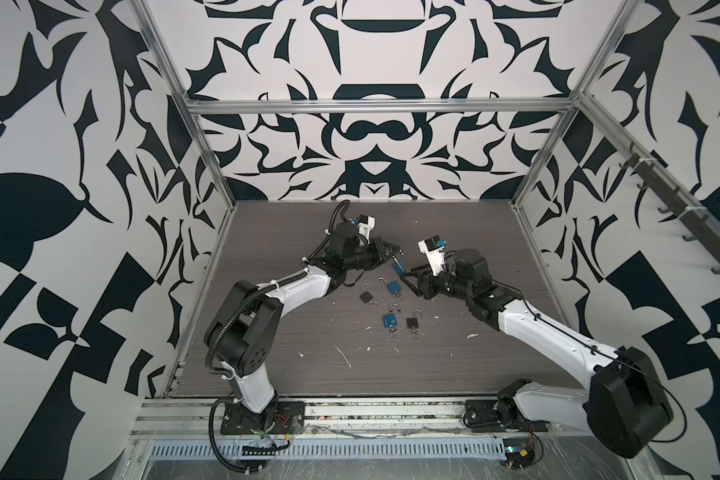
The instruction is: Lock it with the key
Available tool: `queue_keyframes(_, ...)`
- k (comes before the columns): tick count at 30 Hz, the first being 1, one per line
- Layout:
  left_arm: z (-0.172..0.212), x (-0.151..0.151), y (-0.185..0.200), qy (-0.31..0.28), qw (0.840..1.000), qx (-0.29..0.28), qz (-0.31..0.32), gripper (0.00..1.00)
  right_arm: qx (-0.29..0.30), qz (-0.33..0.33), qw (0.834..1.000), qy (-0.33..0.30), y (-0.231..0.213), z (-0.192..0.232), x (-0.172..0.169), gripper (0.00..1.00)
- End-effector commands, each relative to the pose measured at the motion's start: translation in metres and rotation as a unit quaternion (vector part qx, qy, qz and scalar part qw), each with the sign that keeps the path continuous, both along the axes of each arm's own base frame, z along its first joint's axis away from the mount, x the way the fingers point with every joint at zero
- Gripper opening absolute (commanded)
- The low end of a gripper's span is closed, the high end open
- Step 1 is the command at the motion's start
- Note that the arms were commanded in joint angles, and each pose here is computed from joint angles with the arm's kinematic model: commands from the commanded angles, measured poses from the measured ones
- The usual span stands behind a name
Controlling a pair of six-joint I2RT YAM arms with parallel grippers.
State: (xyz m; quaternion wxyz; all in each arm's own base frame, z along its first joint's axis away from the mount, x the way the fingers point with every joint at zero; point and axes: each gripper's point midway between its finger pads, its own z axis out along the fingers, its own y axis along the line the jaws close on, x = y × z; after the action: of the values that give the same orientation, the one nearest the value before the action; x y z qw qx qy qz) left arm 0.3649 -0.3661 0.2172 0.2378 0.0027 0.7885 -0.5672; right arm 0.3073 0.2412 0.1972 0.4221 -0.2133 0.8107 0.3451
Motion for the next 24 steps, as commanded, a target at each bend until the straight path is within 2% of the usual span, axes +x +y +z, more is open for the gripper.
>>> queue_keyframes(1,0.042,-0.004,-0.006,-0.030,0.999,-0.024,-0.008,0.00,0.002,-0.002,0.998,-0.065,0.003,0.028,0.013,0.53)
queue_keyframes(9,0.051,-0.007,-0.012,-0.033,0.999,-0.027,-0.012,0.00,-0.002,-0.008,0.997,-0.083,0.005,0.036,0.023,0.47)
queue_keyframes(14,0.056,-0.008,-0.011,-0.034,0.999,-0.031,-0.011,0.00,0.001,-0.011,0.996,-0.089,0.006,0.039,0.027,0.37)
queue_keyframes(24,0.064,-0.010,-0.010,-0.039,0.998,-0.040,-0.010,0.00,-0.001,-0.011,0.997,-0.081,0.011,0.035,0.035,0.36)
